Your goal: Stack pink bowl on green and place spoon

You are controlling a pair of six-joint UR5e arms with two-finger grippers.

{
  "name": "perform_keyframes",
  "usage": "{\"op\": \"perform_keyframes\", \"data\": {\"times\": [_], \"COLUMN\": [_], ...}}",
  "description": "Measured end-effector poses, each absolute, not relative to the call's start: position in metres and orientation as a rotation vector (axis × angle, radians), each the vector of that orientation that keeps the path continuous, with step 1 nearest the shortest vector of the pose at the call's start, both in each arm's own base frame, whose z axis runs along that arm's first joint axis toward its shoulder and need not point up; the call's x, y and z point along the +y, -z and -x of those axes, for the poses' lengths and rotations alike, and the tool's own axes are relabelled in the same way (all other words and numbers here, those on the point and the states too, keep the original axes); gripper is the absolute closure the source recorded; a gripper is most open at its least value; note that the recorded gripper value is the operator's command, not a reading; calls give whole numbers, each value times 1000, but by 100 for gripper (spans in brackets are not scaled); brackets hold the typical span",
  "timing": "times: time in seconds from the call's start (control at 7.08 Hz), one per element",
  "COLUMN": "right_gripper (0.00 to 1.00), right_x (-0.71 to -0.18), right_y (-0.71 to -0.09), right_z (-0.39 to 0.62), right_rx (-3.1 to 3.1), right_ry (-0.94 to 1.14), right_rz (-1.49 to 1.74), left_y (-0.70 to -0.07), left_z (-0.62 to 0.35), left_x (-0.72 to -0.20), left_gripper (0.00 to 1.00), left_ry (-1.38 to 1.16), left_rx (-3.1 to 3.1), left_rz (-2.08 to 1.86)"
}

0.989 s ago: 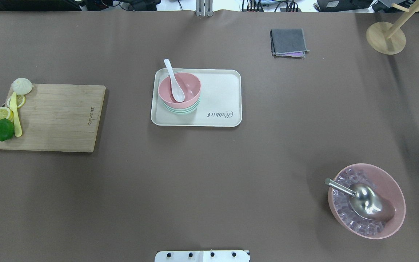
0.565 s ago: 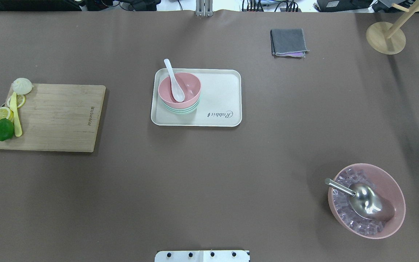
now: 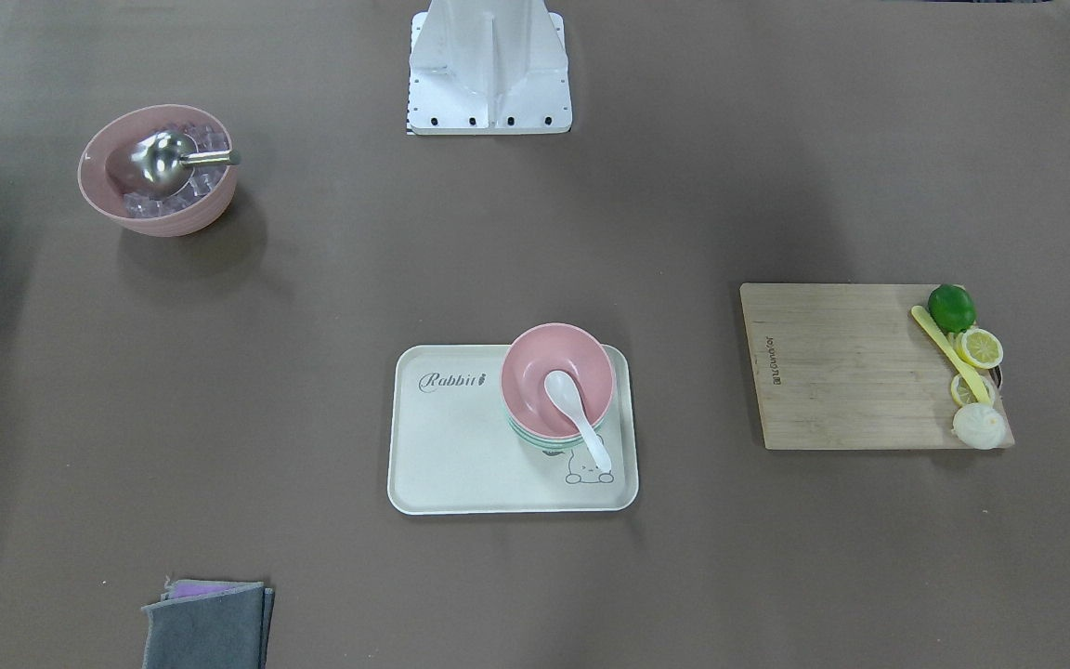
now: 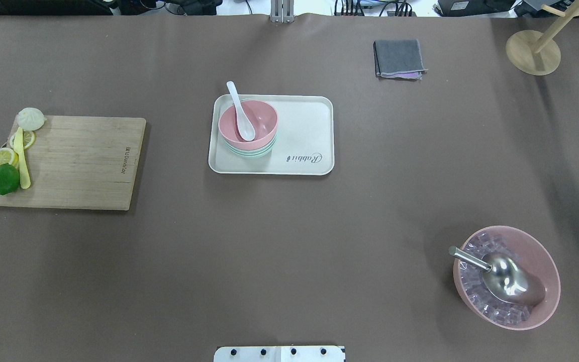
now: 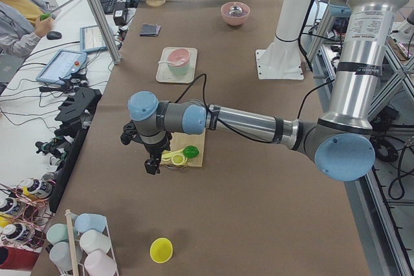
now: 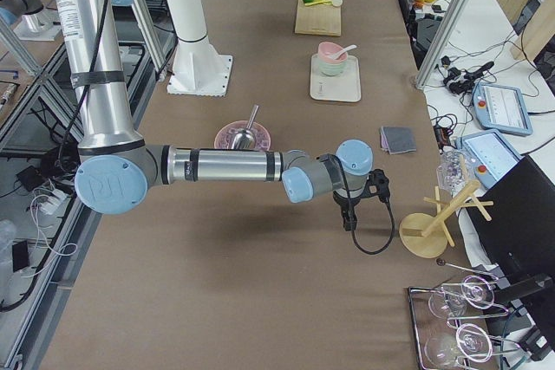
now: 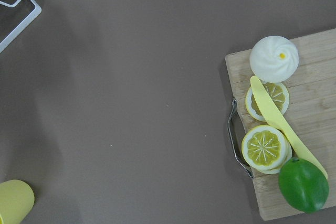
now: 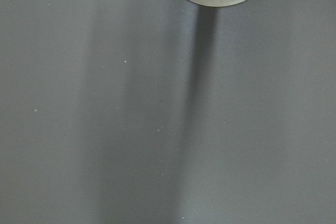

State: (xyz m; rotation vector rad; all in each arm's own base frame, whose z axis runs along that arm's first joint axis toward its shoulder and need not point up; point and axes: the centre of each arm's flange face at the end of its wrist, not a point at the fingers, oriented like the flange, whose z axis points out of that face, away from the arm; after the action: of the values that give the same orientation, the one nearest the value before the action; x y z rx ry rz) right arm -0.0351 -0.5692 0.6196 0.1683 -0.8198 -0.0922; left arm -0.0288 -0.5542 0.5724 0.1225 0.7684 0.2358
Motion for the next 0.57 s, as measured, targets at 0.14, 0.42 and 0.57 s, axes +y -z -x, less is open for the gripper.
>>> {"op": "perform_keyframes", "data": {"times": [0.14, 0.42, 0.57], "right_gripper": [0, 0, 0], "right_x": [-566, -558, -554], "right_y": [-622, -633, -636], "right_z": [28, 23, 19], "right_rx": [-821, -819, -819], "right_ry": [82, 69, 62], "right_rz": [-168, -155, -152], "left_y": [-569, -564, -564], "left_z": [30, 29, 28], "left_x": [-554, -556, -556], "left_gripper": [2, 2, 2], "left_ry": [-191, -100, -90], "left_rx": [771, 775, 777], "left_rz": [-114, -90, -86]}}
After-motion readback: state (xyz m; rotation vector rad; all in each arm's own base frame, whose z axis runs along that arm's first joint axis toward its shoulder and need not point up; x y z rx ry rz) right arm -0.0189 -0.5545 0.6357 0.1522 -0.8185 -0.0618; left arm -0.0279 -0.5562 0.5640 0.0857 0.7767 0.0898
